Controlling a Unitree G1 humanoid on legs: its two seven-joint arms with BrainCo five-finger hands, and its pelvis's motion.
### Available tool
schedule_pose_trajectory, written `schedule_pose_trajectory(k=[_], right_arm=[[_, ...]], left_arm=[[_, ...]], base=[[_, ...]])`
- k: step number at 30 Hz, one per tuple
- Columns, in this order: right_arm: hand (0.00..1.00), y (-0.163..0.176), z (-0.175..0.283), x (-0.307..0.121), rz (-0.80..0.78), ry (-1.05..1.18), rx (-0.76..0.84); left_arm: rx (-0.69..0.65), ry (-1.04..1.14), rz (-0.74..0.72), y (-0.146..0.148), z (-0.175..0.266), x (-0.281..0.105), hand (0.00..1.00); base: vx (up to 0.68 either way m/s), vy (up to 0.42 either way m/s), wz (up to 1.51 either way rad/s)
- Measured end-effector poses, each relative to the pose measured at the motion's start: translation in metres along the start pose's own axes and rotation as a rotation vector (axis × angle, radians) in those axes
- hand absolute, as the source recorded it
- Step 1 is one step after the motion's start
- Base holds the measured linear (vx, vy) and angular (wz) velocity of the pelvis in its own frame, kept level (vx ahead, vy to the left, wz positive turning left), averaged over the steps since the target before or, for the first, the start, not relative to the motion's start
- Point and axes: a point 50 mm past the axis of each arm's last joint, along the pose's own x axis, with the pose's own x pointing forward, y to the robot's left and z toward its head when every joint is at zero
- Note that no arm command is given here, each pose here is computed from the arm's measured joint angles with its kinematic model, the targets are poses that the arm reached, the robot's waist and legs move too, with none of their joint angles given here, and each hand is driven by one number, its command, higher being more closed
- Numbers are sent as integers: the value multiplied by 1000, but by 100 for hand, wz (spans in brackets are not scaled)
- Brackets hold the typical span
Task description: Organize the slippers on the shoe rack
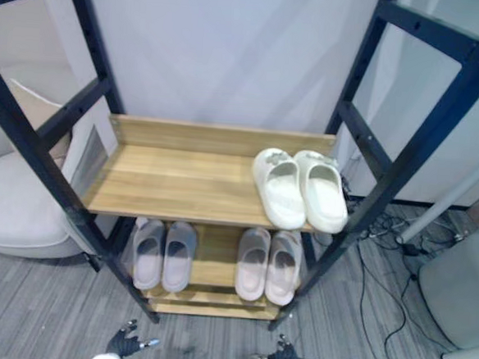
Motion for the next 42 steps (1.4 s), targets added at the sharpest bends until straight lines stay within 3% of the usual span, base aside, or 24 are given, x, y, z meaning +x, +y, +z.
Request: schedule_pose_trajectory(k=[12, 20, 28, 42], right_arm=[[0, 0, 8, 2, 9, -19, -13], [0, 15, 11, 1, 44, -25, 4], [0, 20, 47, 2, 41, -154, 1], [0, 5, 73, 10, -12, -192, 0]], left_arm=[[-34, 5, 22, -2, 4, 3, 0], [-35, -55, 42, -1, 20, 5, 0], [-87, -97, 37, -14, 33, 5, 0], [-27, -57, 26, -12, 32, 12, 0]], base=[[14, 20, 2], [13, -137, 133], [-85, -244, 99], [-104, 71, 100]])
